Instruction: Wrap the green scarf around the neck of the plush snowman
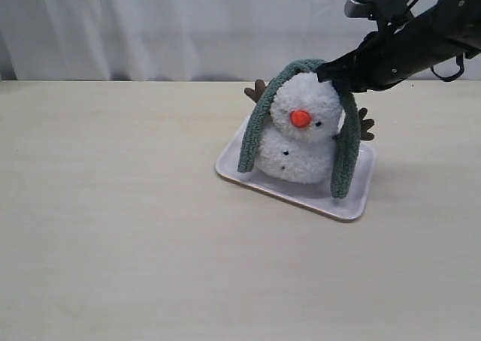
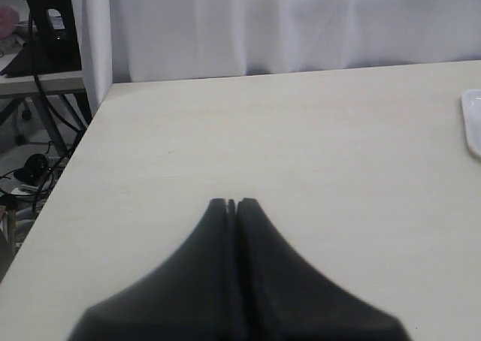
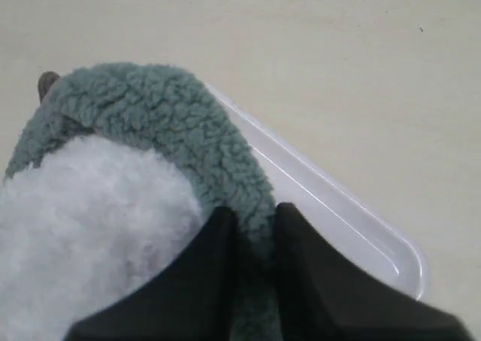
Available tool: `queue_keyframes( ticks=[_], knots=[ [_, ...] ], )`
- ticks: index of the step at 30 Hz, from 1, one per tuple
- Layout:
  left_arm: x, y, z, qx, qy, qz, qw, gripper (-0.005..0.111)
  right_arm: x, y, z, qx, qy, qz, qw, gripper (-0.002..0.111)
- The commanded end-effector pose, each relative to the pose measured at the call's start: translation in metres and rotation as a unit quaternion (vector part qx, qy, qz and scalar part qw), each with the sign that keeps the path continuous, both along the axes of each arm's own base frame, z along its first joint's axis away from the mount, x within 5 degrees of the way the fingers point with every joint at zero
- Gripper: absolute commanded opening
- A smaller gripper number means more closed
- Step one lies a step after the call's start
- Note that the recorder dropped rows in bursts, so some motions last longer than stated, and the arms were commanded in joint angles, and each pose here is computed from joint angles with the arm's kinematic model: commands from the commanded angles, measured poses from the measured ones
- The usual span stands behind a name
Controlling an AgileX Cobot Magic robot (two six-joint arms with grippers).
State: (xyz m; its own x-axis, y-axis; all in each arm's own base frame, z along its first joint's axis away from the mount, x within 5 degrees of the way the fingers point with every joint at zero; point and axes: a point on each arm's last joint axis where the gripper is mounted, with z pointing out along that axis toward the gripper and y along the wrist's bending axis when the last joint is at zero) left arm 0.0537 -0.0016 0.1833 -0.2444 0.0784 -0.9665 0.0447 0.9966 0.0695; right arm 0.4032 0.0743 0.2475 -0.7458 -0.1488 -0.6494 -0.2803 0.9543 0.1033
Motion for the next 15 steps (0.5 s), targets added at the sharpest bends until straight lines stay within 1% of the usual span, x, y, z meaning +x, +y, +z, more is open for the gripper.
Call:
queue_keyframes(
  ticks=[1,4,10,12,15],
  knots=[
    [0.0,0.0,0.001,0.0,-0.007,0.0,1.0,0.0,0.006,-0.003,0.004,-0.02,-0.036,0.01,0.999,0.004],
    [0.0,0.0,0.001,0.0,-0.007,0.0,1.0,0.0,0.01,-0.003,0.004,-0.009,-0.055,-0.011,0.998,0.004],
    [0.0,0.0,0.001,0.0,-0.007,0.0,1.0,0.0,0.012,-0.002,-0.012,-0.001,-0.018,-0.014,1.0,0.006],
    [0.0,0.0,0.001,0.0,-0.007,0.0,1.0,0.0,0.012,0.0,-0.012,0.015,-0.017,-0.022,1.0,0.012],
    [0.0,0.0,0.001,0.0,-0.007,0.0,1.0,0.0,0.012,0.0,-0.012,0.02,-0.014,-0.023,0.999,0.026]
  ],
)
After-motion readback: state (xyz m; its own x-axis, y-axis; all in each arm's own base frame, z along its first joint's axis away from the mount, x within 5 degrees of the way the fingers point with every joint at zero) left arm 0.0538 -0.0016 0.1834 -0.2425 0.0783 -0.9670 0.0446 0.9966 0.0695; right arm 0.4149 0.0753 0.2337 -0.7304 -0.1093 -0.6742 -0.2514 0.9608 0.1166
